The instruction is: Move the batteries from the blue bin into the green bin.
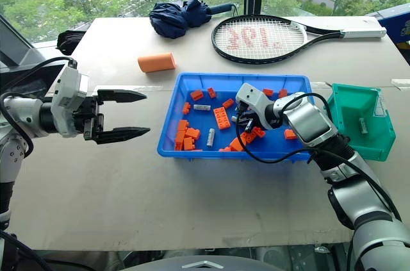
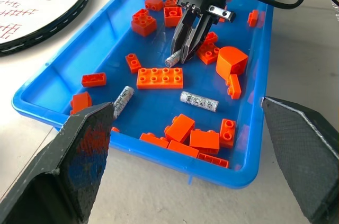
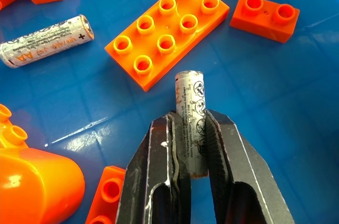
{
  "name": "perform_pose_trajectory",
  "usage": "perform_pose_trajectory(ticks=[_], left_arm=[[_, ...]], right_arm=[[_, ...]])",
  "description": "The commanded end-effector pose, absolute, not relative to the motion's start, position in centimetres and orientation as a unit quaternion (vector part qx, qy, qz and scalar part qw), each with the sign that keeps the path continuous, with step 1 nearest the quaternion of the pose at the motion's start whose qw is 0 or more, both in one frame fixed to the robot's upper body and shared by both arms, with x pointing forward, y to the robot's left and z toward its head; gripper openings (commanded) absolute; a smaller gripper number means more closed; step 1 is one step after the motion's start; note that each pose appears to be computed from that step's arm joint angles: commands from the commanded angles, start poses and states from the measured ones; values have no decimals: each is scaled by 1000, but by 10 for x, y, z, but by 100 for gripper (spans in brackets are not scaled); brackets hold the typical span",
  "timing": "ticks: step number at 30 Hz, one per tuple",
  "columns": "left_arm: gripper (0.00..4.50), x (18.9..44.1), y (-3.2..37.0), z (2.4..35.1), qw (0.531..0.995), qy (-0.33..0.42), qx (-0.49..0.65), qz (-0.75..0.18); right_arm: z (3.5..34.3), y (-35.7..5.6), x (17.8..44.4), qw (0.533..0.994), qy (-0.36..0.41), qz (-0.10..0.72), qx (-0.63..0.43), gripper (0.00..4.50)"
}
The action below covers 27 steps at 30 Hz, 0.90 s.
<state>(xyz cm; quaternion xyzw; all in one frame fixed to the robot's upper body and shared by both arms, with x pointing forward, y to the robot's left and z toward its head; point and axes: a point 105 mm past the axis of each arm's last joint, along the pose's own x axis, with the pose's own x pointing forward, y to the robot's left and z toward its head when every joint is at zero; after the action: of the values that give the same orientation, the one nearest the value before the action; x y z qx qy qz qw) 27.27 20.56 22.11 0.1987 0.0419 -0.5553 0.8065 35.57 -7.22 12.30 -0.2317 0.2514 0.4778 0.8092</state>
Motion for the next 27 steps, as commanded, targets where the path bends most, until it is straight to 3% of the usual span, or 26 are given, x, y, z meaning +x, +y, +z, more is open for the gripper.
perform_pose_trajectory(ticks=[1,7,11,15,25,27], left_arm=[[450,270,194,237,796,3,206,-570],[450,267,165,257,781,-49,165,-601],[450,270,143,274,772,-85,129,-617],[450,271,128,277,753,-94,117,-641],[450,273,114,282,728,-103,129,-665],[450,274,115,282,730,-103,131,-663]], right_arm=[[162,-86,359,840,195,451,-230,9],[211,-129,344,886,150,387,-207,9],[234,-190,329,919,156,293,-212,9],[233,-250,309,935,197,202,-216,9],[212,-311,291,939,246,93,-221,9],[209,-318,292,939,248,81,-225,98]])
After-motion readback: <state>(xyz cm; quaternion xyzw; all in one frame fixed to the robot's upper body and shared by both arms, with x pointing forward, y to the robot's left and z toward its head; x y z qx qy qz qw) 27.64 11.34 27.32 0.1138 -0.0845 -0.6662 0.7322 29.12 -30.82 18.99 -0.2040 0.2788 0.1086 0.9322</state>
